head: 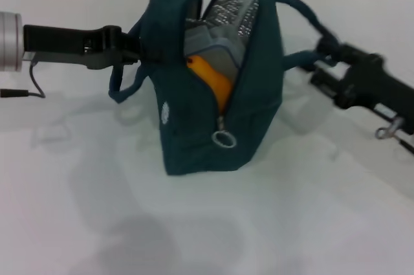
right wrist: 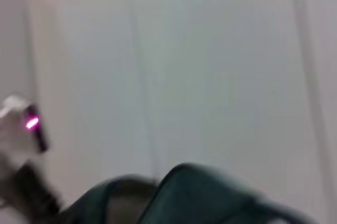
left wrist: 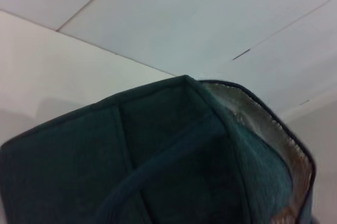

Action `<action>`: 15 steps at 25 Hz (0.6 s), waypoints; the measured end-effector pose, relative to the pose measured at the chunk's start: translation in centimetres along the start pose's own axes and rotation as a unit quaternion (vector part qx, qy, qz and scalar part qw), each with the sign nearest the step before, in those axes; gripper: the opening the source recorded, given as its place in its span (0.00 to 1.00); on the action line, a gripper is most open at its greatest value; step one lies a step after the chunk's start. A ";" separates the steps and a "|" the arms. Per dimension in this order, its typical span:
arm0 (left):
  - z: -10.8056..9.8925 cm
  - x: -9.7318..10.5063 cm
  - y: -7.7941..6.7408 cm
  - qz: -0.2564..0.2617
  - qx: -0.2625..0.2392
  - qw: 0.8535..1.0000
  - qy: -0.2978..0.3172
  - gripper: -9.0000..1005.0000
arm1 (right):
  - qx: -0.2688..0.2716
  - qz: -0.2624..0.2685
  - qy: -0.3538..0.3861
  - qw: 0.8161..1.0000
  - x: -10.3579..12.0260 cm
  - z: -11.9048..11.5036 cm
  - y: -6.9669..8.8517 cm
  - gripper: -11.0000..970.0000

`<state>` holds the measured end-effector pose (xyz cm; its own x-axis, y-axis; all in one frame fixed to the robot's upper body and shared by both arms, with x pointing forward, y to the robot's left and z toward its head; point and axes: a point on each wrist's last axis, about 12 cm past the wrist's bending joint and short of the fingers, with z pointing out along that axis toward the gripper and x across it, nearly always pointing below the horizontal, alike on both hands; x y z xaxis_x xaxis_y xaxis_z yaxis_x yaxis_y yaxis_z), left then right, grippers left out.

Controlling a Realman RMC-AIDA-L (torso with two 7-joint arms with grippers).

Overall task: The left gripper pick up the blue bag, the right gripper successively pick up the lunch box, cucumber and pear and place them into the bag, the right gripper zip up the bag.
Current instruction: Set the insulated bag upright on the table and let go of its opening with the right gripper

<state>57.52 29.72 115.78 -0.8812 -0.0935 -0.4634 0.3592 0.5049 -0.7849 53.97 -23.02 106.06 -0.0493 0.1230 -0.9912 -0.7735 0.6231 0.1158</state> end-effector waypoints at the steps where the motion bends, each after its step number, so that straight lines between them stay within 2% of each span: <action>1: -0.1 0.1 0.1 -0.002 0.000 1.000 0.000 0.06 | 0.016 -0.005 -0.016 1.000 -0.1 -0.6 -0.2 0.57; 5: -0.3 0.5 0.3 -0.004 0.000 1.000 0.000 0.06 | 0.050 -0.023 -0.063 0.997 -0.6 -2.2 -0.3 0.48; 9: -0.3 0.9 0.3 -0.002 0.005 1.000 0.003 0.06 | 0.055 -0.046 -0.098 0.993 -1.0 -3.2 0.1 0.39; 15: -0.3 2.2 0.3 -0.007 0.027 1.000 0.008 0.06 | 0.006 -0.049 -0.136 0.989 -1.5 -3.4 1.7 0.31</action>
<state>55.58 29.91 114.57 -0.8905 -0.0861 -0.4468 0.3636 0.4558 -0.8124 50.57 -24.76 107.54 0.1998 0.2638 -0.9437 -0.7583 0.6515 0.0216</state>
